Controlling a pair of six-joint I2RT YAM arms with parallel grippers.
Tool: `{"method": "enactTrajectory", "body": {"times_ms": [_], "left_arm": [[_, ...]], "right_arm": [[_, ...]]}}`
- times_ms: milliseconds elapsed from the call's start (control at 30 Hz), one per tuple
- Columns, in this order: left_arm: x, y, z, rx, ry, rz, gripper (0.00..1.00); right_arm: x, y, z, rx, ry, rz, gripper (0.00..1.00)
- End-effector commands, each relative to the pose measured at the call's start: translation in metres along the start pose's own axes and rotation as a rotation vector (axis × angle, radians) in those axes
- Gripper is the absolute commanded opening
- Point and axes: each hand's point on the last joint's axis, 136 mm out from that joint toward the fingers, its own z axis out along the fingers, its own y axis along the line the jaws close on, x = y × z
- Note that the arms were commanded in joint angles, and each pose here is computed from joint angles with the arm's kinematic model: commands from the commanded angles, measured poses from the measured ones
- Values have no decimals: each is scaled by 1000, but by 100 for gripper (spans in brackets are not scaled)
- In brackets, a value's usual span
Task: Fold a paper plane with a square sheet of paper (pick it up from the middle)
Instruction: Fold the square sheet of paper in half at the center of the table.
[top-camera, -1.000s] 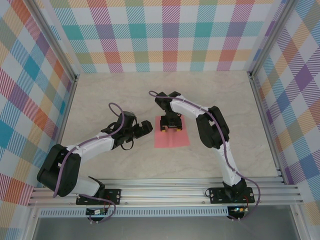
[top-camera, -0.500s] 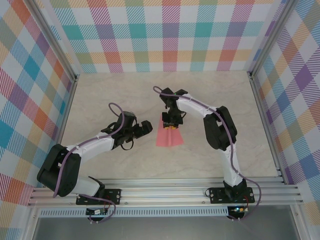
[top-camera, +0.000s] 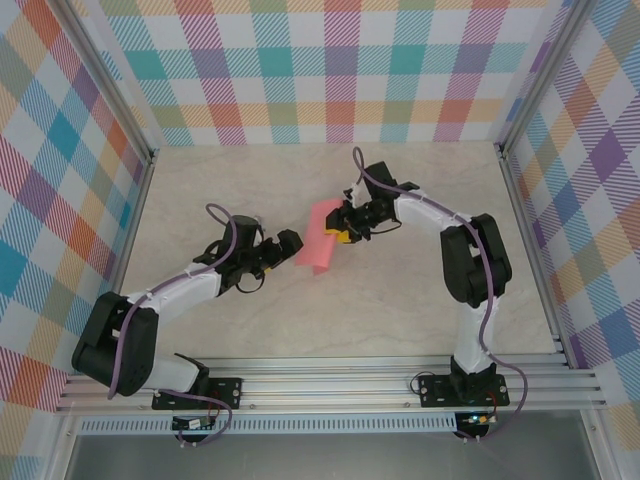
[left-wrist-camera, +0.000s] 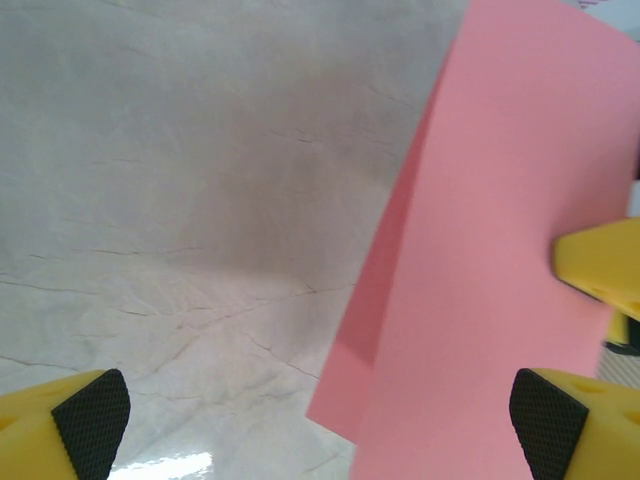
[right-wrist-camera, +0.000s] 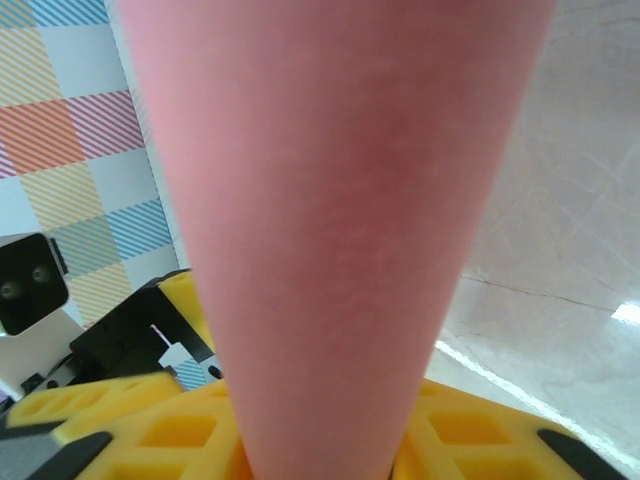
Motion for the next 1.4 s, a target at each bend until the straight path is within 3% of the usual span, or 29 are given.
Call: {"method": "enactTrajectory", "body": {"times_ms": [0,100,367,633,1167,1367], "left_arm": [[0,-14,8,55,43,-5,98],[6,-17,17,61,80,0,97],[14,-26,39,40,153,48,96],[19,-44,65,80,244,77,88],[30,-83,87,232,333,98,46],[35,-91,92,296,373,71,24]], "right_arm": [[4,-20,15,-14,54,22,37],[4,-36,18,0,63,49,40],[2,-58,-4,84,15,43,62],[2,-76,-21,86,-18,90,64],[11,-79,-27,74,-19,90,64],[11,-82,-32,75,-42,97,65]]}}
